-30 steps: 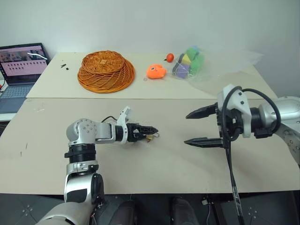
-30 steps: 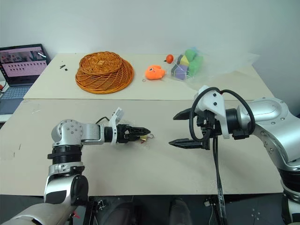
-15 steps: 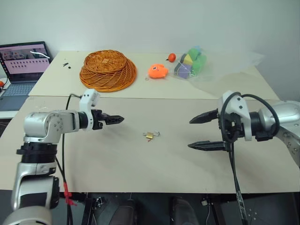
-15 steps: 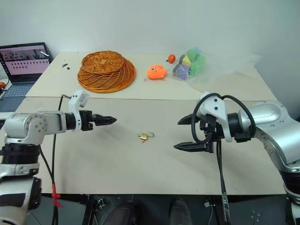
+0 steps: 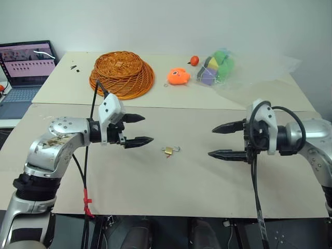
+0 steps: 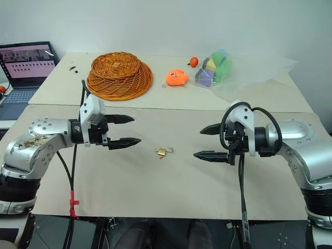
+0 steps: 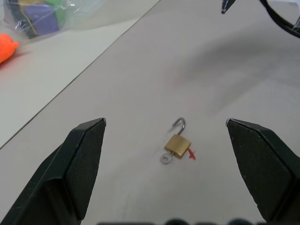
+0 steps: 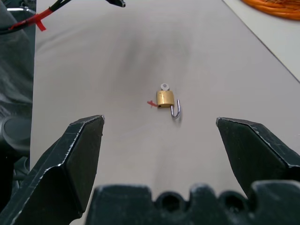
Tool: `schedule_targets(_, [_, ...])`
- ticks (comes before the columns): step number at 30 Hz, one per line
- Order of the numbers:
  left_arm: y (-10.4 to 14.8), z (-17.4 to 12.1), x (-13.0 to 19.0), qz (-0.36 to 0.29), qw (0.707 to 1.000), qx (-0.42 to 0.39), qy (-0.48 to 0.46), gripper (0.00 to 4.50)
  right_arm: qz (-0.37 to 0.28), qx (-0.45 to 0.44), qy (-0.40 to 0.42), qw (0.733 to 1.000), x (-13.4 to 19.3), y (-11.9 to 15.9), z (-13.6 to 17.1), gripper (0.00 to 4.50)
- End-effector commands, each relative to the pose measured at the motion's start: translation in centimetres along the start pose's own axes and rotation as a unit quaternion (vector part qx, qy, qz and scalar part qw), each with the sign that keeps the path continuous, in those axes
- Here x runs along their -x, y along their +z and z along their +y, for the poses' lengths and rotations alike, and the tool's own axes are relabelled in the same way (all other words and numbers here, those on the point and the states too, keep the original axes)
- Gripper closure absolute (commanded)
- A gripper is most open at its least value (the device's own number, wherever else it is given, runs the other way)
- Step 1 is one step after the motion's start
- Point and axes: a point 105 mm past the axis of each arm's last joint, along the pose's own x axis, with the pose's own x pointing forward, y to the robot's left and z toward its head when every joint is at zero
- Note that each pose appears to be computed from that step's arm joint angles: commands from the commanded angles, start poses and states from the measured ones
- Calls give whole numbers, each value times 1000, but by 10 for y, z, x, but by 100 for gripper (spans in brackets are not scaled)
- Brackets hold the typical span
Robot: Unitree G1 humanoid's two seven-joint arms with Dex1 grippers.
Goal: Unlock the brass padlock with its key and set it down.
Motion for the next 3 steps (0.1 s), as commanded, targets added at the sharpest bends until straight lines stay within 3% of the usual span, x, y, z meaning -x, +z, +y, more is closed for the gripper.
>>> schedule_targets(1, [20, -1, 1, -26, 999, -32, 3, 12, -25, 27, -23, 999, 8, 14, -6, 0])
schedule_targets(3, [19, -1, 0, -27, 999, -33, 5, 12, -24, 27, -25, 999, 8, 13, -7, 0])
